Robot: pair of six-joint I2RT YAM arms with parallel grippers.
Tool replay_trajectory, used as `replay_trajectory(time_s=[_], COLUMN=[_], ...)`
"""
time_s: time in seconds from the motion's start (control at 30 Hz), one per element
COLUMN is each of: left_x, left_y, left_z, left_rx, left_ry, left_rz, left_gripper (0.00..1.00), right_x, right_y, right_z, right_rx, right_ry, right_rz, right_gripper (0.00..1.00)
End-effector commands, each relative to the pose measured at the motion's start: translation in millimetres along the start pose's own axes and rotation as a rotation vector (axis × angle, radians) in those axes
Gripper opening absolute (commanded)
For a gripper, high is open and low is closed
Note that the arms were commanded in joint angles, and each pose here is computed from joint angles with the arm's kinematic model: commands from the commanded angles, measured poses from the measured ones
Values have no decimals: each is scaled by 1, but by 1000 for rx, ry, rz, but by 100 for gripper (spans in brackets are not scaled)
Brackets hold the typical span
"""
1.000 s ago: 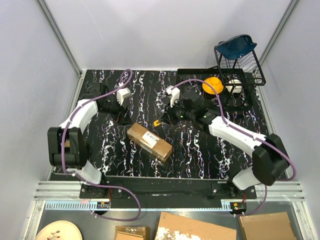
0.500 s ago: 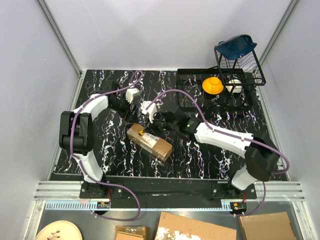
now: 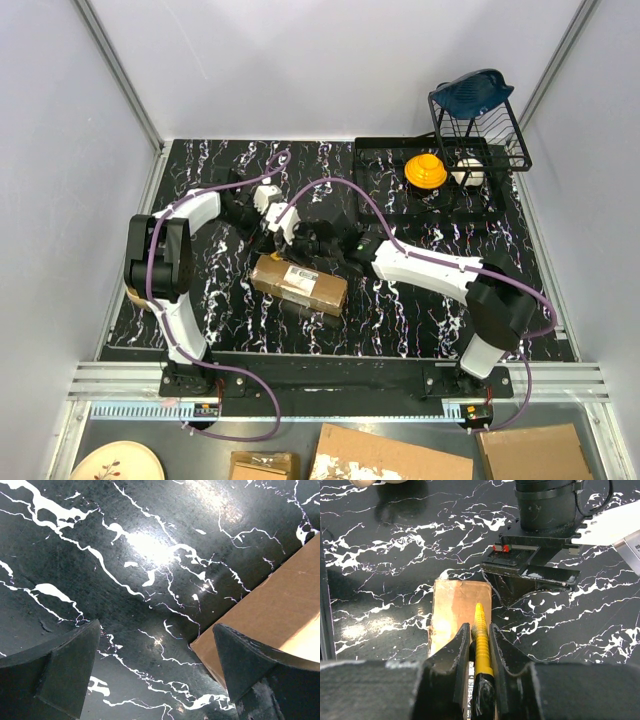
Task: Unpack the express box
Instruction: Cut the express box at the center of the board.
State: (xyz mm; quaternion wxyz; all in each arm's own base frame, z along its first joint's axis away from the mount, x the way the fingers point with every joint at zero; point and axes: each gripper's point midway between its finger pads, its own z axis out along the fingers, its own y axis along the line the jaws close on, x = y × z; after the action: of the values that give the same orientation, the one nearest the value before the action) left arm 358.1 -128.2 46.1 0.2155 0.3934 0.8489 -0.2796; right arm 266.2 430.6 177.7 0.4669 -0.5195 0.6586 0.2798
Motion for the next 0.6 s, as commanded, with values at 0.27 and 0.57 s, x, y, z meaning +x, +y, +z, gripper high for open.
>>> replay_trajectory(time_s=[0.27,0.57], left_x=[-23,-47], left_y=[17,-5], left_z=[-29,-62], left_rx=[-81,-63], left_ry=[-83,-188], left_rz=[46,41], left_gripper=[99,99], right_x=[-7,-9], right_y=[32,44], right_z=[-36,-49], right_rx=[-136,-191], right_ry=[-4,-14], right_rz=[-37,-28], right_gripper=[0,0])
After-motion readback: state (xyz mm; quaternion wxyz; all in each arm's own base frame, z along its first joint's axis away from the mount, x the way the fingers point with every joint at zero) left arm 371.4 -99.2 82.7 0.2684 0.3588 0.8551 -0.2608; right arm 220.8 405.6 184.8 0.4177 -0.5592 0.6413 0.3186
